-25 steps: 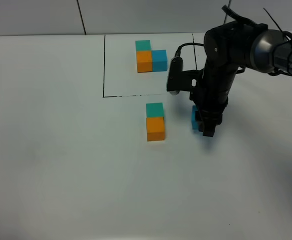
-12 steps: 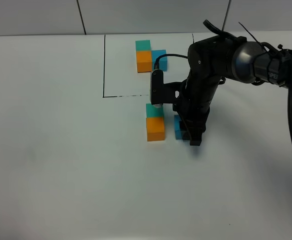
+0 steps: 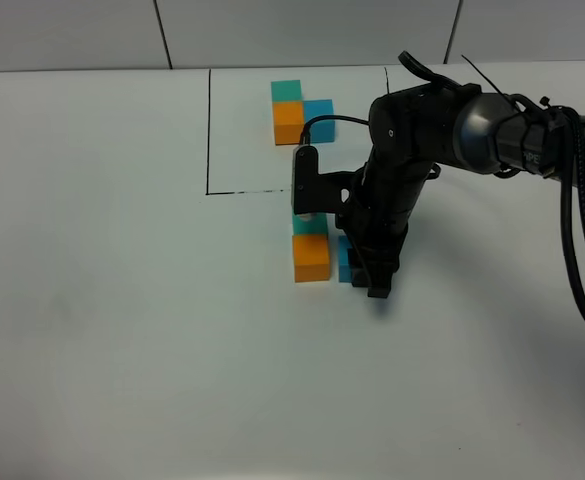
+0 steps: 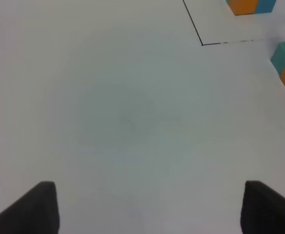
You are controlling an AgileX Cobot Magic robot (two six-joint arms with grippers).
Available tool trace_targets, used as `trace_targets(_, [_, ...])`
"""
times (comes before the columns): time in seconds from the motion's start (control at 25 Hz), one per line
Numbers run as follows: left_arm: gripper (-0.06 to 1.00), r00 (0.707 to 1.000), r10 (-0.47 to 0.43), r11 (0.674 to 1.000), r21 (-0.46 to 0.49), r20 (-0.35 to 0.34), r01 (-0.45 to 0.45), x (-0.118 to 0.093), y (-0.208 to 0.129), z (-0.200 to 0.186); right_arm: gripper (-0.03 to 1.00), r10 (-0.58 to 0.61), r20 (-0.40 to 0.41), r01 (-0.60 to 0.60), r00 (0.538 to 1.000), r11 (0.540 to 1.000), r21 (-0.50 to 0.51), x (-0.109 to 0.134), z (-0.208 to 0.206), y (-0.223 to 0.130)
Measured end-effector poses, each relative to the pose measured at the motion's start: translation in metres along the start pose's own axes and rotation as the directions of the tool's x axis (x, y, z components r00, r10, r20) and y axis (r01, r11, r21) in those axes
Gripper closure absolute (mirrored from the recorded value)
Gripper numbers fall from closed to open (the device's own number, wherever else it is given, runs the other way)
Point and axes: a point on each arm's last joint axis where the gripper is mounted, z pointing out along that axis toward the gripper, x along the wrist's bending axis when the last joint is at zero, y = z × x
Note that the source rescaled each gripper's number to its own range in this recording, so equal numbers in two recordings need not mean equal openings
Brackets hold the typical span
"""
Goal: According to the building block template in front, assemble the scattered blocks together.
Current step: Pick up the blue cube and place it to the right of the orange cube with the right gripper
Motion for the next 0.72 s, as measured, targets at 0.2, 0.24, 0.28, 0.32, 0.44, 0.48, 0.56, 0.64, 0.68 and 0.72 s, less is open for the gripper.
trace_targets(0.2, [0.26,1.000,0.000,1.000,0.000,0.000,0.000,0.000,0.000,0.000,0.95,-0.019,0.014,0.020,1.000,1.000,-0.010,0.001,0.001,0.005])
trace_targets(0.24, [0.26,1.000,0.000,1.000,0.000,0.000,0.000,0.000,0.000,0.000,0.95,-0.022,0.016,0.023,1.000,1.000,-0.012,0.001,0.001,0.006])
trace_targets(0.28, [0.26,1.000,0.000,1.000,0.000,0.000,0.000,0.000,0.000,0.000,0.95,-0.027,0.018,0.027,0.999,1.000,-0.013,0.002,0.001,0.007])
trace_targets(0.32, [0.26,1.000,0.000,1.000,0.000,0.000,0.000,0.000,0.000,0.000,0.95,-0.027,0.020,0.028,0.999,1.000,-0.015,0.002,0.002,0.008])
trace_targets(0.44, [0.26,1.000,0.000,1.000,0.000,0.000,0.000,0.000,0.000,0.000,0.95,-0.028,0.021,0.028,0.999,0.999,-0.017,0.002,0.002,0.008])
trace_targets(0.48, [0.26,1.000,0.000,1.000,0.000,0.000,0.000,0.000,0.000,0.000,0.95,-0.031,0.024,0.032,0.999,0.999,-0.017,0.002,0.002,0.009])
trace_targets(0.56, [0.26,1.000,0.000,1.000,0.000,0.000,0.000,0.000,0.000,0.000,0.95,-0.033,0.031,0.033,0.999,0.999,-0.021,0.002,0.002,0.010])
trace_targets(0.64, [0.26,1.000,0.000,1.000,0.000,0.000,0.000,0.000,0.000,0.000,0.95,-0.034,0.031,0.034,0.999,0.999,-0.021,0.002,0.002,0.011])
trace_targets(0.68, [0.26,1.000,0.000,1.000,0.000,0.000,0.000,0.000,0.000,0.000,0.95,-0.034,0.031,0.035,0.999,0.999,-0.022,0.002,0.002,0.011])
trace_targets(0.72, [0.26,1.000,0.000,1.000,0.000,0.000,0.000,0.000,0.000,0.000,0.95,-0.033,0.031,0.034,0.999,0.999,-0.022,0.002,0.002,0.011])
